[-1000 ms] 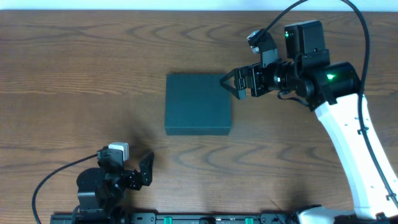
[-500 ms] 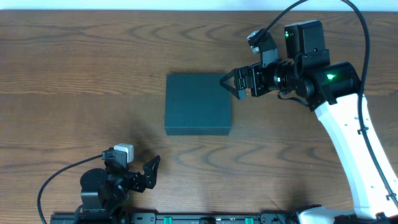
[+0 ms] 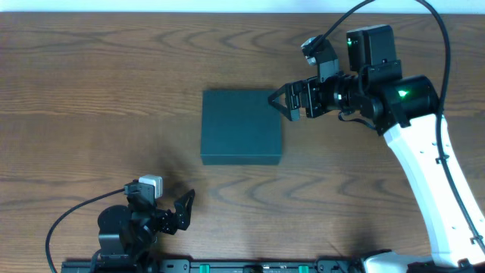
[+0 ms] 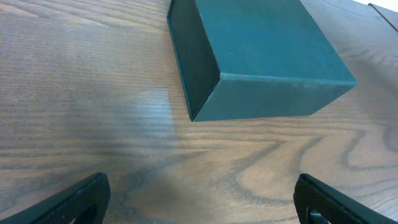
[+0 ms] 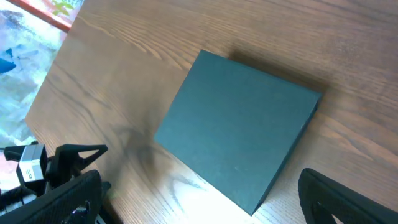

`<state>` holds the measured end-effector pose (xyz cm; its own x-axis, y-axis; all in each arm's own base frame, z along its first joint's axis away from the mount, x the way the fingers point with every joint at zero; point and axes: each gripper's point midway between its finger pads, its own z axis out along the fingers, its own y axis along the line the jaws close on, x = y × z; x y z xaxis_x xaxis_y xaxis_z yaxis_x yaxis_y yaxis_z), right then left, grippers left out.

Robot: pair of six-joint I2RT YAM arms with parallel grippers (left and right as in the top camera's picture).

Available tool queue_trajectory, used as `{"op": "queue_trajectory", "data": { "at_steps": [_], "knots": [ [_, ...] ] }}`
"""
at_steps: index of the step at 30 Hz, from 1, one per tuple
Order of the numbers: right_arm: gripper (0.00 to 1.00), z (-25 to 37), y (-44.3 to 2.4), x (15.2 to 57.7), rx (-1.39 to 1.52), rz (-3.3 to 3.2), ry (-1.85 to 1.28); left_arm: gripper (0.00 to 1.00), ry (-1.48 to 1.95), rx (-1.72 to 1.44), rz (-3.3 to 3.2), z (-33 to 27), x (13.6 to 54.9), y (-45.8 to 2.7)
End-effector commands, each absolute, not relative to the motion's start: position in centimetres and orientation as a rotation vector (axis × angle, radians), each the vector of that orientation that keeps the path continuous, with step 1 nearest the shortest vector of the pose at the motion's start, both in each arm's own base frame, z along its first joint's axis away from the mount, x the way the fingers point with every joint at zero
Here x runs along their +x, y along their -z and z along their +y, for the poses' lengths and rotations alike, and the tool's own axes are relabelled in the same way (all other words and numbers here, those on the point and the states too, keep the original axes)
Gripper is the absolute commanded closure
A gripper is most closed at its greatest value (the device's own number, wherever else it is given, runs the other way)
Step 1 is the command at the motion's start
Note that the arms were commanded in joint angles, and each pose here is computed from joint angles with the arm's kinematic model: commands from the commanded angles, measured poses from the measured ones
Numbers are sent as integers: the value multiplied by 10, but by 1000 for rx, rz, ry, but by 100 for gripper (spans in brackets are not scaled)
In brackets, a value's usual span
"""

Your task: Pack container

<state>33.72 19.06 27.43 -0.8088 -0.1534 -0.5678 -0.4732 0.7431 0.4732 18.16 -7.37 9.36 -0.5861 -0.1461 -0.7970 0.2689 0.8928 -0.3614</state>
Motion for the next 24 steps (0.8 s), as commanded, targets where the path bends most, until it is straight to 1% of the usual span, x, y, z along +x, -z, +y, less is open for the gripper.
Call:
{"op": "queue_trajectory", "data": {
  "at_steps": [1, 15, 16, 18, 20, 22, 24],
  "knots": [
    [1, 193, -281, 335, -501, 2414, -850, 5, 563, 88, 2129, -74, 181, -91],
    [1, 191, -280, 335, -498, 2419, -840, 5, 563, 88, 2129, -74, 181, -91],
    [1, 187, -276, 336, -484, 2436, -801, 5, 563, 88, 2129, -74, 181, -91],
    [1, 165, -271, 339, -422, 2476, -615, 5, 563, 88, 2129, -74, 181, -91],
    [1, 155, -274, 330, -414, 2473, -502, 5, 563, 88, 2129, -74, 181, -91],
    [1, 154, -279, 319, -435, 2436, -453, 5, 563, 88, 2129, -74, 181, -91],
    [1, 156, -281, 305, -512, 2353, -400, 5, 563, 88, 2129, -74, 181, -91]
  ]
}}
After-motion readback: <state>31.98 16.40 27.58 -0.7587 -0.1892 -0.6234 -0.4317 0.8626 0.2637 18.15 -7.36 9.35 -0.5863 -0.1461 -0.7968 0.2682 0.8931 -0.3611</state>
